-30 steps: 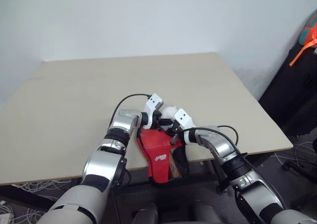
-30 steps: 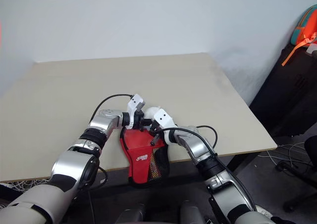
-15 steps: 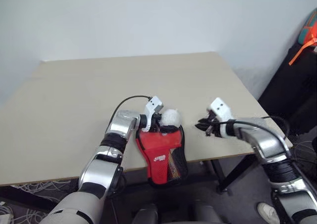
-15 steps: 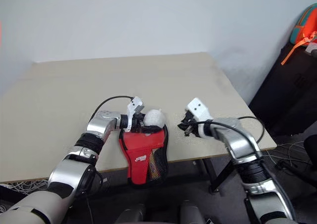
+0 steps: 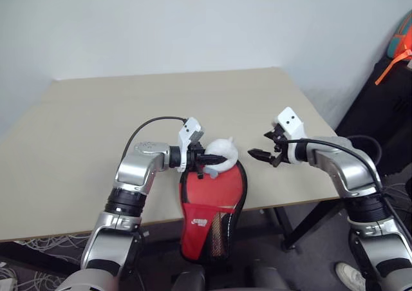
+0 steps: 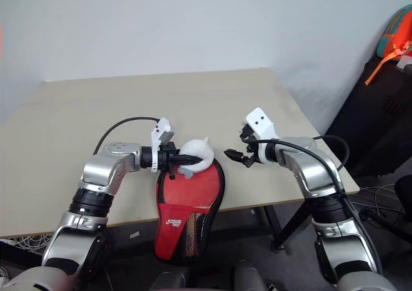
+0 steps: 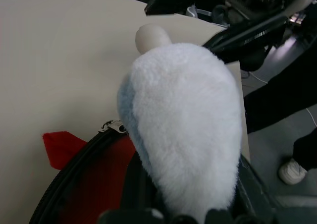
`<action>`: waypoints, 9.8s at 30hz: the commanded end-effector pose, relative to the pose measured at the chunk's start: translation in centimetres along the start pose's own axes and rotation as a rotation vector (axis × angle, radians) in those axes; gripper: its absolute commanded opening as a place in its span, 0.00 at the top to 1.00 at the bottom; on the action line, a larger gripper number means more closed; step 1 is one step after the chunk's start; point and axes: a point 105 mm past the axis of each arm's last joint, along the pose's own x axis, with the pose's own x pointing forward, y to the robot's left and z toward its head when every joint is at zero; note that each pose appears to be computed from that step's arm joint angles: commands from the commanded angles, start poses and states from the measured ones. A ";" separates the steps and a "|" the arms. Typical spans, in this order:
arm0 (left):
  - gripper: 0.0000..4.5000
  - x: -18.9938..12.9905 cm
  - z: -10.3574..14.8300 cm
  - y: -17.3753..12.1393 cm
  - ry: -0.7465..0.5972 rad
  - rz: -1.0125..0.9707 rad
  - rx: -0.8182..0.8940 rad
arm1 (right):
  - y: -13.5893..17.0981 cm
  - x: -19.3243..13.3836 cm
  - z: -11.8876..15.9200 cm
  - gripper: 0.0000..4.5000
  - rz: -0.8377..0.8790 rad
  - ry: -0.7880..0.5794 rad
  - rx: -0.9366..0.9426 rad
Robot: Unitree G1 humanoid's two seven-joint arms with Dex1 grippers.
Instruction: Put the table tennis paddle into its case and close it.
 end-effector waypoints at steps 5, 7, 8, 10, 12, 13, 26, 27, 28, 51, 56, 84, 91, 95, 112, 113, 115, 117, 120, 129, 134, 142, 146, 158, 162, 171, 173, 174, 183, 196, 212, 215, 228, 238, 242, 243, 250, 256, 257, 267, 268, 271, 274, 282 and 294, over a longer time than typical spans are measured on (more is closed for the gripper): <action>0.93 -0.2 -0.2 -0.1 -0.025 0.027 -0.012 | 0.3 0.4 2.3 0.00 -0.002 -0.061 -0.047; 0.93 0.0 -0.5 0.0 -0.017 0.030 -0.021 | 0.2 0.4 2.2 0.00 -0.010 -0.058 -0.045; 0.93 0.0 -0.6 0.2 -0.014 0.034 -0.024 | 0.1 0.4 2.2 0.00 -0.013 -0.056 -0.045; 0.93 0.1 -0.9 0.7 -0.009 0.057 -0.033 | 0.1 0.3 2.1 0.00 -0.016 -0.053 -0.044; 0.93 0.1 -1.1 1.3 -0.006 0.087 -0.038 | 0.2 0.2 2.0 0.00 -0.016 -0.052 -0.042; 0.93 0.1 -1.1 1.6 -0.006 0.096 -0.040 | 0.2 0.3 2.0 0.00 -0.016 -0.052 -0.042; 0.61 0.6 -0.8 3.5 -0.035 0.178 -0.010 | 0.7 0.4 1.6 0.00 -0.010 -0.048 -0.030; 0.53 0.6 -0.8 3.6 -0.033 0.184 -0.008 | 0.7 0.4 1.5 0.00 -0.010 -0.047 -0.030; 0.45 0.7 -0.9 3.6 -0.026 0.179 -0.012 | 0.7 0.4 1.5 0.00 -0.009 -0.046 -0.029; 0.01 -1.9 4.4 3.3 -0.196 0.083 -0.111 | 0.9 0.3 0.6 0.00 0.007 -0.019 -0.030; 0.01 -3.6 6.1 4.4 -0.256 0.131 -0.101 | 0.8 0.3 0.6 0.00 0.005 -0.018 -0.030; 0.89 -3.7 -6.0 -2.7 0.080 -0.044 -0.017 | 3.0 1.4 4.4 0.00 0.085 -0.085 -0.094; 0.89 -2.8 -5.8 -2.1 0.069 -0.022 0.001 | 3.7 1.8 4.8 0.00 0.114 -0.092 -0.113; 0.89 -2.0 -5.9 -1.6 0.077 -0.014 0.028 | 4.3 2.2 4.6 0.00 0.140 -0.082 -0.119; 0.89 -0.1 -7.2 -0.7 0.072 0.029 0.107 | 5.3 5.1 1.2 0.00 0.135 0.020 -0.099; 0.89 0.0 -7.4 -0.7 0.073 0.032 0.114 | 5.2 5.3 0.9 0.00 0.128 0.028 -0.095; 0.89 0.1 -7.9 -0.7 0.082 0.038 0.131 | 5.0 5.6 0.4 0.00 0.116 0.043 -0.094; 0.89 0.2 -8.3 -0.7 0.086 0.042 0.141 | 4.8 5.8 0.1 0.00 0.102 0.052 -0.090; 0.90 0.4 -8.8 -0.5 0.096 0.048 0.147 | 4.5 6.0 -0.2 0.08 0.090 0.063 -0.102; 0.90 0.6 -9.2 0.0 0.109 0.053 0.152 | 4.2 5.8 -0.7 0.72 0.090 0.092 -0.166; 0.90 0.6 -9.5 0.2 0.122 0.054 0.158 | 3.7 5.7 -0.6 0.93 0.088 0.099 -0.213; 0.90 0.5 -10.2 0.4 0.139 0.060 0.163 | 1.7 5.3 0.2 0.93 0.063 0.098 -0.266; 0.90 0.5 -10.5 0.4 0.144 0.059 0.166 | 0.5 4.6 0.4 0.93 0.061 0.112 -0.313; 0.90 0.0 -11.7 0.7 0.143 0.081 0.165 | -1.4 2.0 -0.9 0.93 0.117 0.184 -0.425; 0.90 0.1 -12.2 0.6 0.147 0.077 0.163 | -2.0 1.2 -1.5 0.93 0.118 0.205 -0.431; 0.90 0.5 -12.5 0.7 0.136 0.062 0.171 | -2.1 -0.7 -2.3 0.93 0.154 0.226 -0.440; 0.90 0.7 -12.5 0.7 0.133 0.058 0.171 | -2.0 -1.1 -2.7 0.93 0.165 0.236 -0.441; 0.90 0.8 -12.5 0.7 0.132 0.055 0.171 | -1.9 -1.3 -2.8 0.93 0.172 0.239 -0.442; 0.90 1.2 -12.7 0.8 0.138 0.034 0.178 | -1.0 -3.7 -5.0 0.93 0.230 0.274 -0.446; 0.90 1.4 -12.7 0.8 0.147 0.008 0.189 | 5.9 -7.2 -6.0 0.93 0.551 0.215 -0.529; 0.90 1.2 -12.5 0.4 0.149 -0.022 0.185 | 11.0 -9.7 -8.0 0.93 0.735 0.229 -0.514; 0.90 1.4 -12.4 0.3 0.148 -0.029 0.184 | 12.2 -10.1 -7.8 0.93 0.766 0.218 -0.509; 0.90 1.9 -12.1 -0.3 0.161 -0.081 0.206 | 8.8 -6.9 -7.9 0.93 0.527 0.222 -0.485; 0.90 2.8 -11.9 -1.0 0.146 -0.130 0.235 | 8.5 -6.4 -8.1 0.93 0.481 0.220 -0.466; 0.90 3.1 -12.0 -1.2 0.142 -0.145 0.233 | 9.0 -6.4 -8.1 0.93 0.487 0.206 -0.443; 0.90 3.2 -12.0 -1.2 0.142 -0.148 0.233 | 9.2 -6.4 -8.2 0.93 0.490 0.205 -0.438; 0.90 3.7 -12.7 -1.7 0.174 -0.197 0.227 | 12.3 -8.0 -9.3 0.93 0.590 0.214 -0.410; 0.90 3.9 -12.9 -1.7 0.209 -0.219 0.218 | 16.7 -10.5 -10.0 0.93 0.754 0.224 -0.408; 0.90 4.0 -12.9 -1.7 0.209 -0.224 0.222 | 17.3 -10.7 -10.0 0.93 0.766 0.218 -0.408; 0.90 3.9 -12.7 -1.7 0.239 -0.266 0.241 | 19.4 -8.8 -10.3 0.93 0.738 0.168 -0.429; 0.90 3.9 -12.7 -1.6 0.239 -0.266 0.242 | 19.9 -8.8 -10.3 0.93 0.748 0.163 -0.433; 0.90 4.0 -12.4 -1.6 0.236 -0.268 0.249 | 21.5 -9.2 -10.6 0.93 0.796 0.157 -0.465; 0.90 4.1 -12.3 -1.6 0.233 -0.270 0.255 | 22.8 -9.6 -10.7 0.93 0.845 0.140 -0.492; 0.90 4.5 -11.8 -1.4 0.225 -0.266 0.264 | 25.6 -9.6 -9.0 0.93 0.931 0.029 -0.473; 0.90 4.3 -11.8 -1.2 0.226 -0.259 0.269 | 26.5 -11.6 -9.0 0.93 1.012 0.034 -0.428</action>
